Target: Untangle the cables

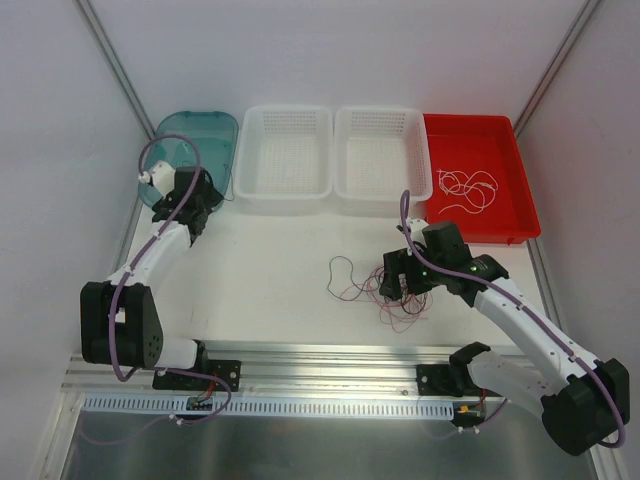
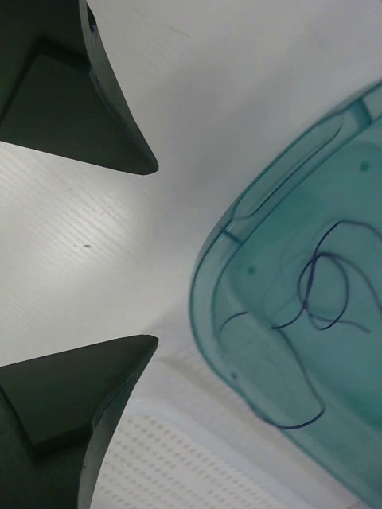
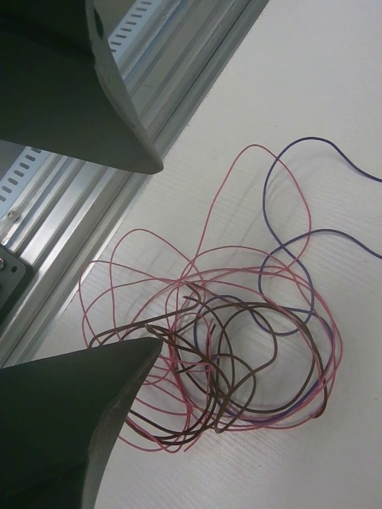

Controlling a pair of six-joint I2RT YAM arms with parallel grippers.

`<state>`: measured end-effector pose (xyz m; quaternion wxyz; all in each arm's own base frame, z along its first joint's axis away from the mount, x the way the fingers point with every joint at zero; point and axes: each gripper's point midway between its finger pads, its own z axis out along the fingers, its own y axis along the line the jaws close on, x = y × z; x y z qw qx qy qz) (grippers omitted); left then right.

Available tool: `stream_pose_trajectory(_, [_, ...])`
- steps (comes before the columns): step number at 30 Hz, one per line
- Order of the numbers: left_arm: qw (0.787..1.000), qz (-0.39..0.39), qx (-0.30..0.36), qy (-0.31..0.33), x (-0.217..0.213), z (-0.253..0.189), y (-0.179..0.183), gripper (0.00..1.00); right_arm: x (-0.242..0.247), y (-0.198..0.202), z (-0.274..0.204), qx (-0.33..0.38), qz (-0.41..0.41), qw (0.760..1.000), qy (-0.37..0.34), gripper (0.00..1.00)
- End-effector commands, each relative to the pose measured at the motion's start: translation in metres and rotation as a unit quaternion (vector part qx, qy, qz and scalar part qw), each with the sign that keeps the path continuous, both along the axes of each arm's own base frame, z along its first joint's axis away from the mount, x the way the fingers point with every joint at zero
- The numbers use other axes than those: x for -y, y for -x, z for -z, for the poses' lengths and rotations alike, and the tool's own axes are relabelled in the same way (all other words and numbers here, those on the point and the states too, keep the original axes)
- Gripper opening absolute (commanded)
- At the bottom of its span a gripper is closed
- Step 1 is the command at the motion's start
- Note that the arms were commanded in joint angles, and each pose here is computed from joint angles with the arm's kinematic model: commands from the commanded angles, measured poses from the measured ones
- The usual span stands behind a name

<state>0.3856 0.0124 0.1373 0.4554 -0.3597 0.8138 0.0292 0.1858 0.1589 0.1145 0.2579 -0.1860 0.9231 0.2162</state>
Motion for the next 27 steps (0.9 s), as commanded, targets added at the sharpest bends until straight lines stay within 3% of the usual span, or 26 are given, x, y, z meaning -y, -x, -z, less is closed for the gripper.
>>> stream_pose_trajectory(1, [0.994, -0.087, 0.024, 0.07, -0.029, -0.003, -0.001, 0.85, -0.003, -0.003, -0.004, 0.013, -0.006, 1.0, -0.006, 0.88])
stream_pose_trajectory(6, [0.989, -0.112, 0.011, 0.094, -0.047, 0.0, -0.015, 0.9, -0.002, -0.003, -0.004, 0.013, -0.005, 1.0, -0.005, 0.88])
stream_pose_trajectory(16, [0.976, -0.166, -0.026, 0.137, -0.08, 0.028, -0.038, 0.81, 0.0, -0.001, -0.005, 0.016, -0.004, 1.0, -0.002, 0.88])
stream_pose_trajectory(18, [0.975, -0.172, -0.04, 0.137, -0.083, 0.033, -0.033, 0.75, 0.0, -0.001, -0.005, 0.017, -0.005, 1.0, -0.002, 0.88])
stream_pose_trajectory(21, [0.972, -0.193, -0.047, 0.126, -0.09, 0.037, -0.018, 0.56, 0.0, 0.0, -0.006, 0.019, -0.005, 1.0, -0.004, 0.88])
stream_pose_trajectory(22, [0.971, -0.202, -0.047, 0.118, -0.094, 0.036, -0.009, 0.46, 0.0, 0.0, -0.006, 0.02, -0.004, 1.0, -0.005, 0.88])
stream_pose_trajectory(27, [0.965, -0.233, -0.057, 0.104, -0.108, 0.037, 0.024, 0.22, 0.0, 0.001, -0.009, 0.025, -0.005, 1.0, -0.011, 0.88])
